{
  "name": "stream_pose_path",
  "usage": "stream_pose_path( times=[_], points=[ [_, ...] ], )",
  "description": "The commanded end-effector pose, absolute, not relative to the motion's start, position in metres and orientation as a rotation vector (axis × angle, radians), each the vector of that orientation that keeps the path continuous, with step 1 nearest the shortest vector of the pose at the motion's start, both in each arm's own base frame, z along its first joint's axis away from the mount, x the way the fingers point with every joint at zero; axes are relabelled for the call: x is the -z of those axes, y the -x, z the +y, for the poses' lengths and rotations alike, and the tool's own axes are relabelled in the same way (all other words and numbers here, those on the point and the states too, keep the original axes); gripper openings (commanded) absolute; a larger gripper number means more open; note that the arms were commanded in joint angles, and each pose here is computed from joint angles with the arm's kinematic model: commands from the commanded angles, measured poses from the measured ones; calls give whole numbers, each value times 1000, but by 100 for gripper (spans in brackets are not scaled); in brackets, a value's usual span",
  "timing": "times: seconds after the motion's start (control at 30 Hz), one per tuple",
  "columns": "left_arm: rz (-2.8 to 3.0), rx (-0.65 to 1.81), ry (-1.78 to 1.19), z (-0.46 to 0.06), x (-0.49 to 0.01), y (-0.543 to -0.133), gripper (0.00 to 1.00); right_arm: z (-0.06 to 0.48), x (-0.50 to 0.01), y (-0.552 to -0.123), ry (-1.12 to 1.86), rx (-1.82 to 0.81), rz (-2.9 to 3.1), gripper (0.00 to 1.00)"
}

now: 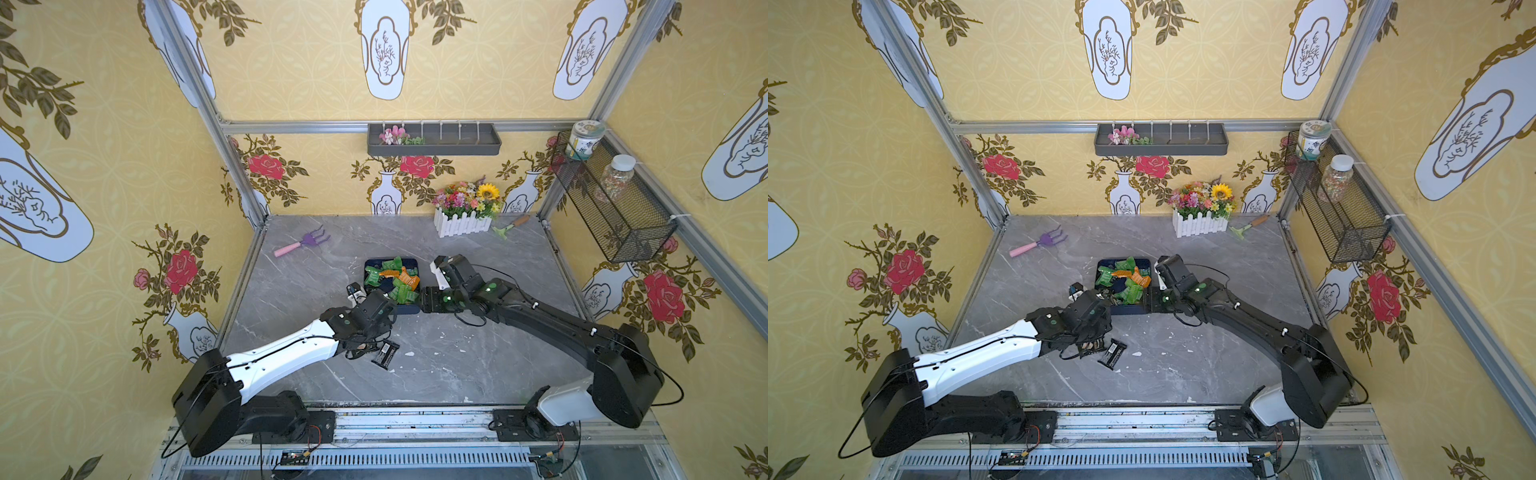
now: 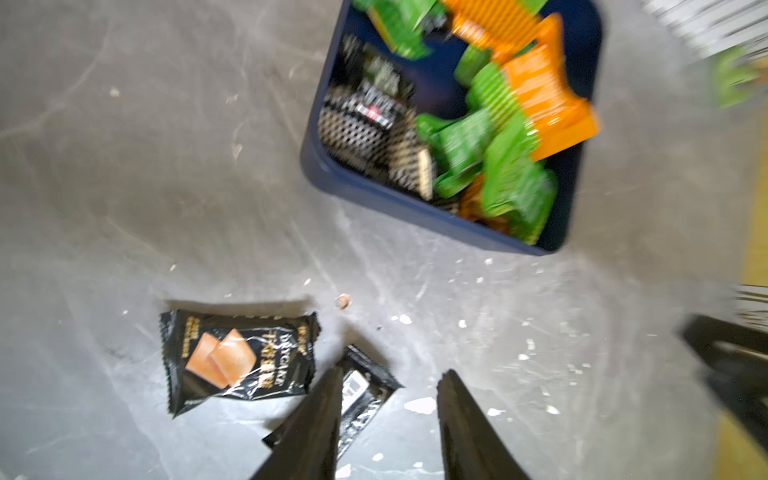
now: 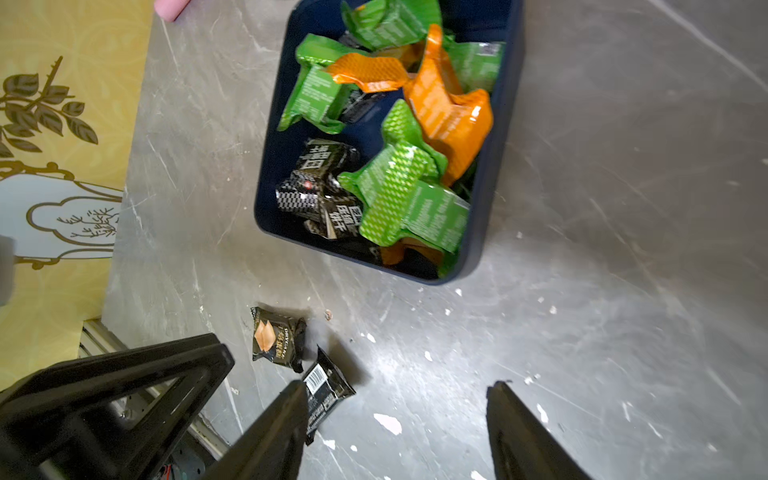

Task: Take the cookies out of the storage box
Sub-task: Place the cookie at the center of the board, then pick up the cookie from the storage box.

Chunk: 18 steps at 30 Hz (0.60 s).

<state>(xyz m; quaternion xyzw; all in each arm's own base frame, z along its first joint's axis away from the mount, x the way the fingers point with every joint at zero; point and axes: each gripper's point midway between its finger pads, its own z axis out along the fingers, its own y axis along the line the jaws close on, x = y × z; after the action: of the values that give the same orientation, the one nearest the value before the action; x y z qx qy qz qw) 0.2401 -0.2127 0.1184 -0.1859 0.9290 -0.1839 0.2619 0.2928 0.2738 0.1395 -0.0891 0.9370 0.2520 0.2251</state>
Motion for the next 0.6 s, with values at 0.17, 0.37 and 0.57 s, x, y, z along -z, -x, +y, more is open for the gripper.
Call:
stream_pose_path(
  times=[0.17,0.37,0.57],
  points=[
    [2234,815,615,-185,-154,-280,46,342,-140,-334,345,-791,2512,69],
    [2119,922,694,-150,-160,-298,48,372,-122,-353,505,-775,2533,67],
    [2105,976,778,-131,-137,-310,49,386,-103,-373,418,-783,2605,64]
  ],
)
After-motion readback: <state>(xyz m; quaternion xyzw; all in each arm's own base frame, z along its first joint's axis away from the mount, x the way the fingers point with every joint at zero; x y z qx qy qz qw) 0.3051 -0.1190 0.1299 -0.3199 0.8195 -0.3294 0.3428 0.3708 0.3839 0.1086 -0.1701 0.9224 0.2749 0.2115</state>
